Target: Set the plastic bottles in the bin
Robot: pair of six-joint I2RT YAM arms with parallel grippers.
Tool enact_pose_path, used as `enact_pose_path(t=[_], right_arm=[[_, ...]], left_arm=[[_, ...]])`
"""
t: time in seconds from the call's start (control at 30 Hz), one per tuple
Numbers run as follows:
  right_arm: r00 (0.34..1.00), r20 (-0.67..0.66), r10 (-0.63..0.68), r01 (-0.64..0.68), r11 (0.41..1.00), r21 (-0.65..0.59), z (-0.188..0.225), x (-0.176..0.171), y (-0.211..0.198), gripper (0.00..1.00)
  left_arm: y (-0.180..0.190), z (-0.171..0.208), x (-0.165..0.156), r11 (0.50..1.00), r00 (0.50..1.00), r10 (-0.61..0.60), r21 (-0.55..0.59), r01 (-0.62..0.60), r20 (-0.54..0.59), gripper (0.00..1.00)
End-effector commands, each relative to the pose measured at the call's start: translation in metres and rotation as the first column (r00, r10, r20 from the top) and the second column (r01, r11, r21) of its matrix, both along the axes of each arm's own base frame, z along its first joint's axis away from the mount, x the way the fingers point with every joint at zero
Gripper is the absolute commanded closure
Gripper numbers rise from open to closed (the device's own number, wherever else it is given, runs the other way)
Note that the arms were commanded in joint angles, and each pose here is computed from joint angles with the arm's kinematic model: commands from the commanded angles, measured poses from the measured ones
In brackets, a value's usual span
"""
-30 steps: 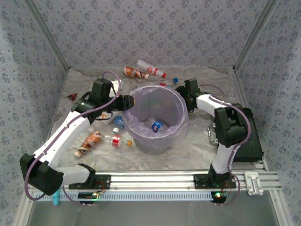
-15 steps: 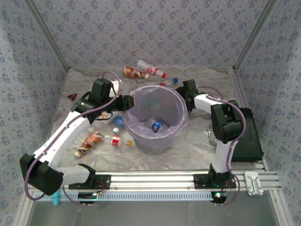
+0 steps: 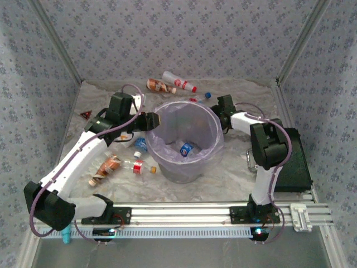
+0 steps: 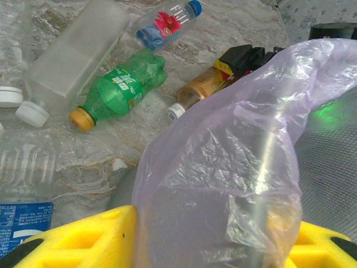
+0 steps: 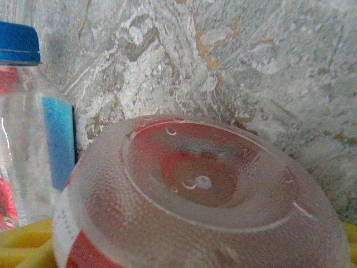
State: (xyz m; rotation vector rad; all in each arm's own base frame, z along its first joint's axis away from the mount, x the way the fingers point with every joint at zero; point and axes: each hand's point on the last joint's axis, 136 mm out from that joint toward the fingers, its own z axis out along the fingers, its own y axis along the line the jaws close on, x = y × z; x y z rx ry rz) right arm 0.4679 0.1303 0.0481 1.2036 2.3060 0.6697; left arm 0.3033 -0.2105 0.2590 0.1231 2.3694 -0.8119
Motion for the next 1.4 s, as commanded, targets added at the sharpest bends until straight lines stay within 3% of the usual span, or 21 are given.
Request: enact_pose_path(t=[0.0,0.47,0.6,0.7,0.87,0.97,1.13,1.37], right_arm=[[0.999,0.017,-0.029,0.03,0.998,-0.057,0.013,-0.006,-0.026,0.26],[0.99,0.136,-0.03,0.048,0.99,-0.134,0.106,-0.037,-0.103,0.33],[0.977,0.205,0.056,0.0,0.965,-0.264,0.168,-0.055,-0.126,0.36],[0.962,0.225,0.155,-0.048,0.906,-0.421,0.225,-0.071,-0.132,0.41],[0.919,0.305,0.25,-0.053,0.846,-0.531,0.298,-0.103,-0.132,0.43],[0.862,0.386,0.329,-0.072,0.832,-0.55,0.337,-0.115,-0.114,0.44],[0.707,0.465,0.533,-0.18,0.771,-0.61,0.379,-0.13,-0.05,0.48],[0.476,0.475,0.74,-0.342,0.653,-0.675,0.393,-0.152,0.042,0.52]], left_arm=[[0.001,-0.006,0.004,0.999,1.0,0.005,0.033,-0.005,-0.007,0.51],[0.003,-0.001,0.001,0.999,1.0,0.004,0.033,-0.004,0.002,0.51],[0.003,0.0,0.0,1.0,1.0,0.002,0.026,-0.002,0.004,0.51],[0.002,0.002,0.0,1.0,1.0,0.001,0.023,-0.001,0.006,0.52],[0.003,0.002,0.001,1.0,1.0,0.005,0.023,-0.005,0.014,0.51],[0.001,0.003,0.003,1.0,1.0,0.002,0.018,-0.002,0.012,0.51],[0.0,0.0,0.002,1.0,1.0,0.001,0.013,-0.001,0.004,0.52],[-0.004,-0.001,0.0,1.0,1.0,-0.005,0.011,0.005,0.005,0.52]])
